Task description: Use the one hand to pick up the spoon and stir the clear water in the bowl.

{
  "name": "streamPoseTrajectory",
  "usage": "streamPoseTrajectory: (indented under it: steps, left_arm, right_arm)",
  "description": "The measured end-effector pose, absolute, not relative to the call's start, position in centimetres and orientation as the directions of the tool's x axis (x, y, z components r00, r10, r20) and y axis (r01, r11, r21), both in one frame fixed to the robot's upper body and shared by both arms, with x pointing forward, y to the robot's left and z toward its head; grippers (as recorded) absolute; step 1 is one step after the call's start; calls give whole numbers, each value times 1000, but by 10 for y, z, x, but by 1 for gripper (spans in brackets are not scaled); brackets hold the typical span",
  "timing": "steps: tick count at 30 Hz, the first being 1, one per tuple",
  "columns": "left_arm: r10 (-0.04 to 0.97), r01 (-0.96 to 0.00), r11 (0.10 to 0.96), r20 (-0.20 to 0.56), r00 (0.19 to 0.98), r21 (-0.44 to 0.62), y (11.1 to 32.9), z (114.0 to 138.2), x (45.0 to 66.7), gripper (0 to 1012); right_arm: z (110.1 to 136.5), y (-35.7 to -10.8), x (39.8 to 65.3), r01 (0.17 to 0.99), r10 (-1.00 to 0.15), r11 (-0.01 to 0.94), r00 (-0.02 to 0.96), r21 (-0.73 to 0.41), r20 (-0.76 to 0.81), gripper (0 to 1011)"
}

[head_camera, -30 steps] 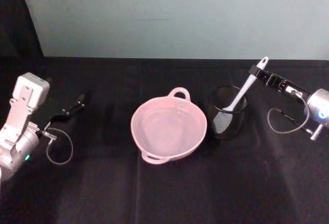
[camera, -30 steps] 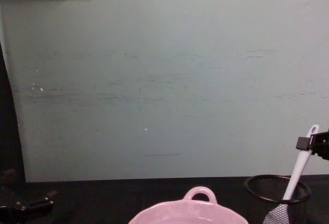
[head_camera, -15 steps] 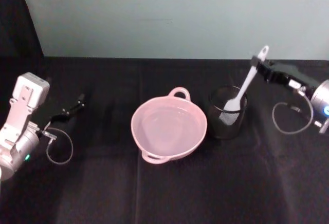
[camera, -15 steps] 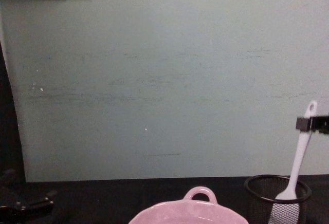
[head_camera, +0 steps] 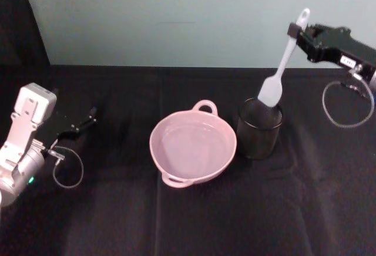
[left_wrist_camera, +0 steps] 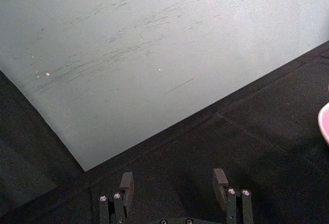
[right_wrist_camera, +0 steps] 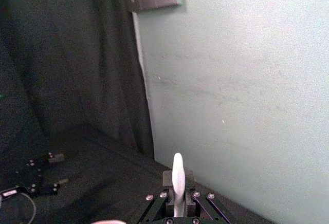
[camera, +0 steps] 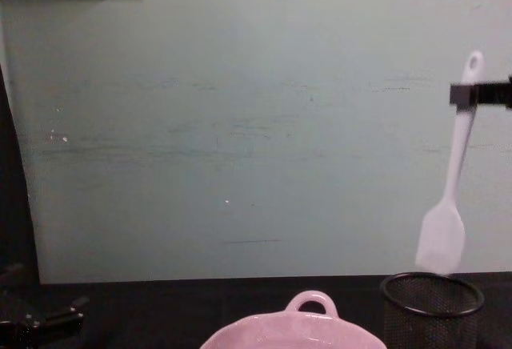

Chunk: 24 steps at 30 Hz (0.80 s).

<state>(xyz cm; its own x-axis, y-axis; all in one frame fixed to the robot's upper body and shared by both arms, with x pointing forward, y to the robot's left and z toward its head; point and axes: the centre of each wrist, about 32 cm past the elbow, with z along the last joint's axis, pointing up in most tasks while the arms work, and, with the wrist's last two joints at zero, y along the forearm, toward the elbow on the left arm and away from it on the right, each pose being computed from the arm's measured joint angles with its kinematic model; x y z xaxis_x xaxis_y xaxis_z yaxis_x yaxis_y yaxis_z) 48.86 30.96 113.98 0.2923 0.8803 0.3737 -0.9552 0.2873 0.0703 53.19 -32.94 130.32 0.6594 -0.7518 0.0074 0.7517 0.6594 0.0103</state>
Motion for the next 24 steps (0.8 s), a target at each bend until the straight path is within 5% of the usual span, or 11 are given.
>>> streamPoseTrajectory:
  steps: [14, 24]
  left_arm:
    - [880, -955, 287, 374, 292, 70, 310, 1140, 489, 1011]
    - [880, -955, 287, 374, 292, 70, 310, 1140, 489, 1011]
  right_arm:
    - [1340, -294, 534, 634, -634, 772, 762, 49, 131, 114]
    - [1301, -259, 548, 509, -510, 860, 849, 46, 138, 114]
